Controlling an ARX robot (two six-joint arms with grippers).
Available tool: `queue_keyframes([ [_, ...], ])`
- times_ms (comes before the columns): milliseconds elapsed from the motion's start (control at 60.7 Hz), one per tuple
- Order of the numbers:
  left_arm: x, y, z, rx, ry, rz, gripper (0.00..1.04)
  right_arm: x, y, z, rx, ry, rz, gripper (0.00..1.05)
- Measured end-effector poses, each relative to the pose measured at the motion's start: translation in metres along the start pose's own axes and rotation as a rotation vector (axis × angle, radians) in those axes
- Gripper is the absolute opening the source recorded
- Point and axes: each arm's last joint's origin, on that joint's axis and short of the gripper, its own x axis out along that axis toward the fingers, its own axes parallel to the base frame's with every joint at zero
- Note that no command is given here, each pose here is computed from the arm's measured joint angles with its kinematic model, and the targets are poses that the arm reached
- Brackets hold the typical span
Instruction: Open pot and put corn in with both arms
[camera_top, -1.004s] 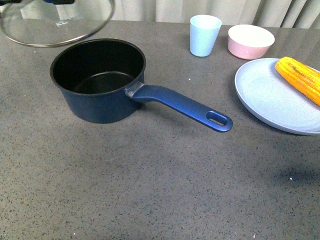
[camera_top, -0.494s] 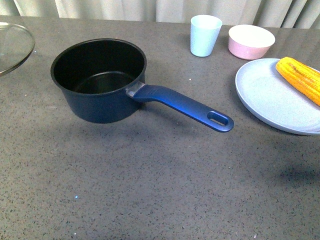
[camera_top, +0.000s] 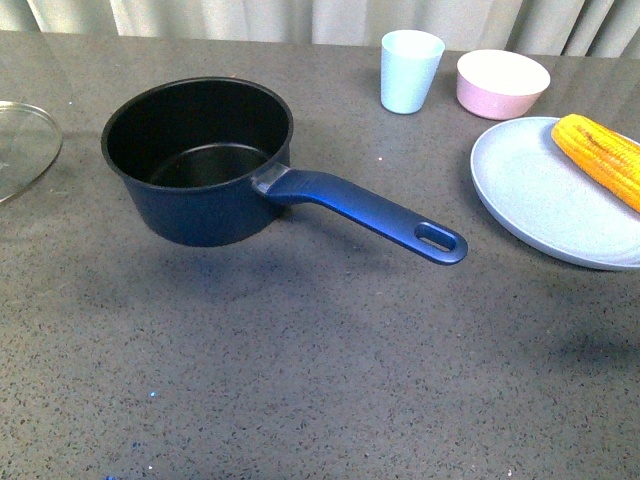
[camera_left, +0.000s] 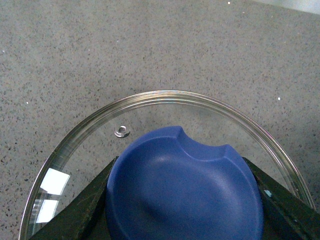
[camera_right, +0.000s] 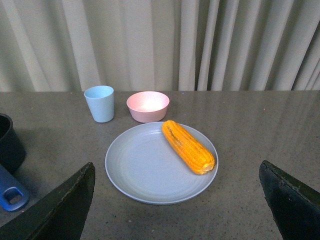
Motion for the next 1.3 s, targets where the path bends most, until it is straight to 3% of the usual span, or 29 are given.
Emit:
queue_keyframes([
  [527,0.009,-0.011,-0.029,0.01,0.037,-0.04,0.6,0.0,0.0,0.0,0.0,0.0,0.0,0.96],
  [1219,0.011,-0.022,-0.048,0.016,0.028,-0.083,0.6,0.0,0.0,0.0,0.0,0.0,0.0,0.96],
  [1301,0.011,-0.022,-0.05,0.009,0.03,-0.084,0.72,0.0,0.0,0.0,0.0,0.0,0.0,0.96],
])
